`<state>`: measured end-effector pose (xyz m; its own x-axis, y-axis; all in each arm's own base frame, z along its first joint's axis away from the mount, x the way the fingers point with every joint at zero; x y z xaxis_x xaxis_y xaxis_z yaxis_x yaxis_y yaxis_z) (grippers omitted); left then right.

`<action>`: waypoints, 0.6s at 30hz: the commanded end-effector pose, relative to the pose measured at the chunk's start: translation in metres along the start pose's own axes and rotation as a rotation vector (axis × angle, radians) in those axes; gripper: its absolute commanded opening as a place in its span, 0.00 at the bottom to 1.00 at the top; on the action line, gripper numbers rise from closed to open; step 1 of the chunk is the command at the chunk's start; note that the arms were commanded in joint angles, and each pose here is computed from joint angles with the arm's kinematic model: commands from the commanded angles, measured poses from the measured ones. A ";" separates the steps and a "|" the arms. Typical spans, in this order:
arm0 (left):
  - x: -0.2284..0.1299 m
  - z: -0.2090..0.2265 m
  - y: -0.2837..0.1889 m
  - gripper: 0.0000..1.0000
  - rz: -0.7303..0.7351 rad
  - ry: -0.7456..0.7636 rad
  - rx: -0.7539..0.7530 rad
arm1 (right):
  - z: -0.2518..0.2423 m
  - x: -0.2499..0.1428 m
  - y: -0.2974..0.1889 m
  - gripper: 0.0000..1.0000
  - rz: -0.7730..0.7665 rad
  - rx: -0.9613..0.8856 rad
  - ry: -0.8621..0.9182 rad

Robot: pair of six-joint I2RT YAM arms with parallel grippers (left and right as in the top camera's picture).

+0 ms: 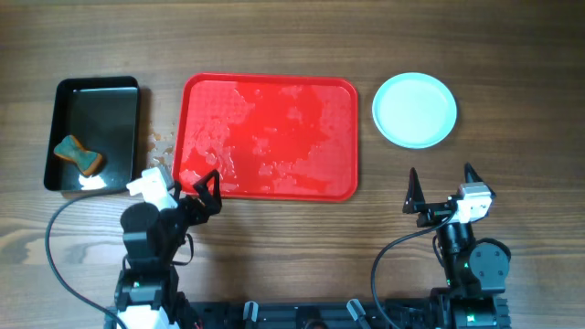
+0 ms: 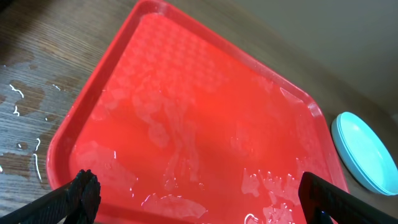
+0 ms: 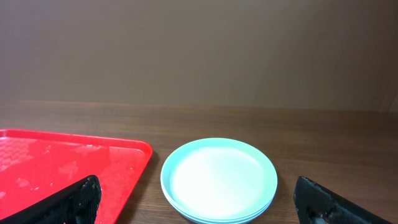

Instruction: Clean dirty plates on tray and stack at the side

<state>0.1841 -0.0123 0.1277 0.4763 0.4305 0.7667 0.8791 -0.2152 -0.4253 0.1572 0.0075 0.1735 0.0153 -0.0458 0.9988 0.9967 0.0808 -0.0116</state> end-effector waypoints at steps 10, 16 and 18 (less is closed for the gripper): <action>0.001 -0.004 -0.013 1.00 -0.103 0.181 -0.029 | -0.002 0.002 -0.001 1.00 -0.014 -0.019 -0.018; -0.010 0.000 -0.017 1.00 -0.116 0.187 -0.024 | -0.002 0.002 -0.001 1.00 -0.014 -0.020 -0.018; -0.006 -0.002 -0.020 1.00 -0.150 0.203 -0.034 | -0.002 0.002 -0.001 1.00 -0.014 -0.019 -0.018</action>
<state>0.1653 -0.0127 0.1282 0.3828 0.3120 0.8695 0.9206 -0.2073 -0.3309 0.1572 0.0075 0.1735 0.0153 -0.0458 0.9988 0.9967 0.0808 -0.0116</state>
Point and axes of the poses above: each gripper's point midway between its finger pads, its own y axis out along the fingers, its own z axis along the line the jaws close on, x = y × z, the point moved 9 cm from there along -y, back along the fingers, and after that the axes turned 3 degrees about y, right-handed, at the moved point
